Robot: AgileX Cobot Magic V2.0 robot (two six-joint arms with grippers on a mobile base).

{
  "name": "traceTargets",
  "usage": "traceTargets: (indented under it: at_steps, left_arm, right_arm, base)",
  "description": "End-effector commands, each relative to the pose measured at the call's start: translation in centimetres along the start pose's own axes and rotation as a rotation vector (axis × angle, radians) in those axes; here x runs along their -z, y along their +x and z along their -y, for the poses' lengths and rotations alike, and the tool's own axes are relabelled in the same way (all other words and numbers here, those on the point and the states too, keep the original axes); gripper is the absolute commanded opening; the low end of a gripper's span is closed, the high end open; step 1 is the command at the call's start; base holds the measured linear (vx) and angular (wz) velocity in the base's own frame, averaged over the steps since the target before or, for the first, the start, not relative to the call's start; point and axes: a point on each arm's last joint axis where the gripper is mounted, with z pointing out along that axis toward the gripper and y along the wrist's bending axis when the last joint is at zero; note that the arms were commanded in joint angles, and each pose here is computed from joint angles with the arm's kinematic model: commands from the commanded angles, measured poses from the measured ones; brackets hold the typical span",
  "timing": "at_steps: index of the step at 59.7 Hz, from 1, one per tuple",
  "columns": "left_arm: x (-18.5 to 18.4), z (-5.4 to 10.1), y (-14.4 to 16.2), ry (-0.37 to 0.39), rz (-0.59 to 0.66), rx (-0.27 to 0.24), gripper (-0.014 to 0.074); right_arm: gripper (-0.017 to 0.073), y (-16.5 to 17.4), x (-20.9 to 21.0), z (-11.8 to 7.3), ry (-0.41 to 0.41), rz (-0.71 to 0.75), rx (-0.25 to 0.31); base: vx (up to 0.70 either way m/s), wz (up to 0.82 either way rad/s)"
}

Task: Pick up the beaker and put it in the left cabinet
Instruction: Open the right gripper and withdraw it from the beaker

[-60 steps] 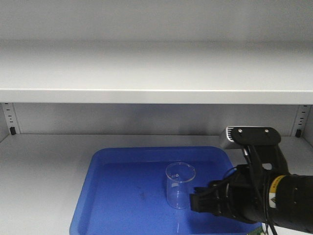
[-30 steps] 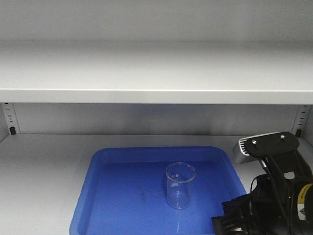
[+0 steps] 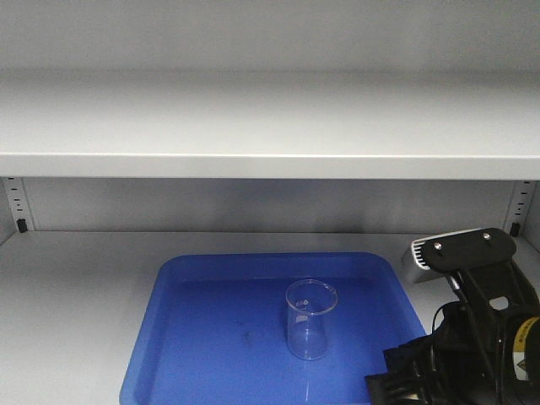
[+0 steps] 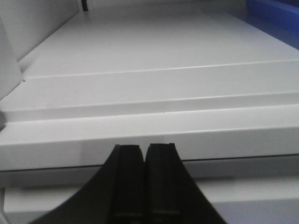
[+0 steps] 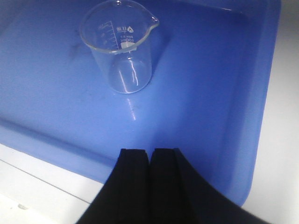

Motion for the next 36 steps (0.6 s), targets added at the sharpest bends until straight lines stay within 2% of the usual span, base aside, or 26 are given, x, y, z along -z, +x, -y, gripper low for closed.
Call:
traceTargets:
  at_steps: [1, 9, 13, 15, 19, 22, 28, 36]
  left_arm:
    - [0.2, 0.1, -1.2, 0.016, 0.103, 0.006, 0.0004]
    - [0.2, 0.1, -1.2, 0.016, 0.103, 0.006, 0.0004]
    - [0.2, 0.1, -1.2, 0.016, 0.103, 0.006, 0.0004]
    - [0.2, 0.1, -1.2, 0.016, 0.103, 0.006, 0.0004]
    - [0.2, 0.1, -1.2, 0.016, 0.103, 0.006, 0.0004]
    - [0.2, 0.1, -1.2, 0.016, 0.103, 0.006, 0.0004]
    - [0.2, 0.1, -1.2, 0.016, 0.103, 0.006, 0.0004]
    - [0.2, 0.1, -1.2, 0.016, 0.103, 0.006, 0.0004]
  right_arm:
    - [-0.0008, -1.4, 1.3, -0.1, -0.017, 0.11, 0.015]
    - [-0.0008, -1.4, 1.3, 0.0, -0.005, 0.11, 0.028]
    - [-0.0008, -1.5, 1.4, 0.4, 0.024, 0.121, 0.052]
    - [-0.0008, -1.6, 1.4, 0.8, 0.041, 0.125, 0.046]
    - [-0.0008, -1.7, 1.6, 1.8, 0.072, 0.132, 0.007]
    - [-0.0008, -1.8, 1.7, 3.0, 0.109, 0.135, -0.064]
    - [-0.0008, -1.8, 2.1, 5.2, 0.176, 0.14, -0.152]
    - [-0.0008, -1.2, 3.2, 7.2, 0.253, 0.11, -0.214]
  base:
    - [0.0, 0.0]
    - [0.0, 0.0]
    - [0.0, 0.0]
    - [0.0, 0.0]
    - [0.0, 0.0]
    - [0.0, 0.0]
    - [0.0, 0.0]
    - [0.0, 0.0]
